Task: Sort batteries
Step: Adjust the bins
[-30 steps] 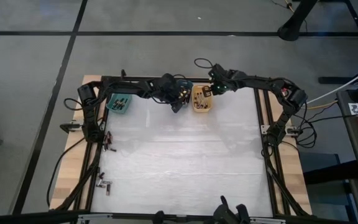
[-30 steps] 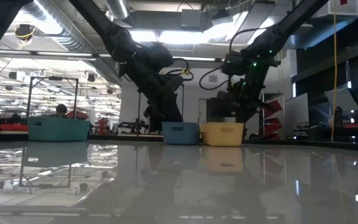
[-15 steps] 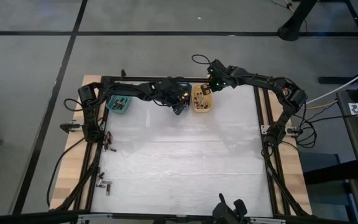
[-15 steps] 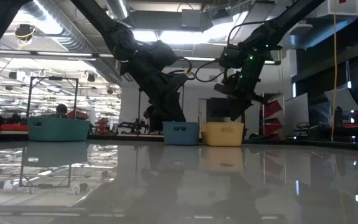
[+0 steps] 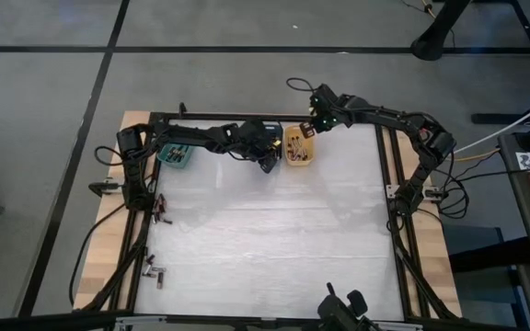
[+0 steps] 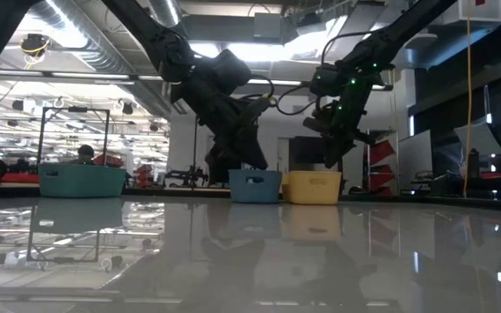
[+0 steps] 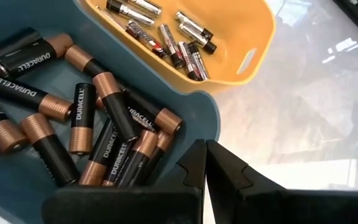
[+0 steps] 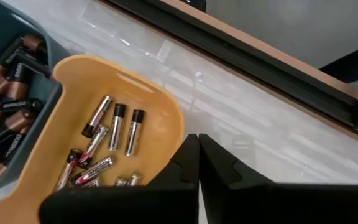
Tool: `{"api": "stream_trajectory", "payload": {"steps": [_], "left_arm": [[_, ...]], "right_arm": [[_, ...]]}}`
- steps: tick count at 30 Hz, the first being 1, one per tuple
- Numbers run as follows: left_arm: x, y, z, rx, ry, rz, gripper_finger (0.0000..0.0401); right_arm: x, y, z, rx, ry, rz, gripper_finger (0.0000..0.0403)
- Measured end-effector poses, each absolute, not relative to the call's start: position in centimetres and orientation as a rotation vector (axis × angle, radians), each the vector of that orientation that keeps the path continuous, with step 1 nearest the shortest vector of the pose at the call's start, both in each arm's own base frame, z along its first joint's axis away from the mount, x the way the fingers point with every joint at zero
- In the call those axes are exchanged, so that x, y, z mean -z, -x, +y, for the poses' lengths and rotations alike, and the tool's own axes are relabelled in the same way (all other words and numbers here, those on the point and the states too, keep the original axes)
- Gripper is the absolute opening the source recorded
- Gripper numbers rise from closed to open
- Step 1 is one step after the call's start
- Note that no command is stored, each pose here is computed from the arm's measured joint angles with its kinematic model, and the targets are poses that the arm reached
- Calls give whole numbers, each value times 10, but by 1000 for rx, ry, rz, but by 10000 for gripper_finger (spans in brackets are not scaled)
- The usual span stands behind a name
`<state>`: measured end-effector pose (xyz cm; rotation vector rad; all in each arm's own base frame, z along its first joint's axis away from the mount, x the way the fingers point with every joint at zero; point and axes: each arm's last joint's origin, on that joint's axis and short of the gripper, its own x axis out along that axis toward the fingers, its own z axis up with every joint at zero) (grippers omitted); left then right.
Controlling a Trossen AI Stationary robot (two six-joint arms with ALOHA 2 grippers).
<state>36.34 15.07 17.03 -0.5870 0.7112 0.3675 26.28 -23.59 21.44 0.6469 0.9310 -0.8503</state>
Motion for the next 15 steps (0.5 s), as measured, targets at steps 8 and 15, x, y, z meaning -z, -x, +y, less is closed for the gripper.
{"api": "stream_trajectory", "payload": {"steps": [8, 15], "left_arm": [[-171, -365, 148, -360, 585, 704, 1], [-181, -363, 149, -351, 557, 678, 1]], "right_arm": [[-215, -263, -236, 848, -641, 929, 0], [-215, -263, -236, 848, -641, 929, 0]]}}
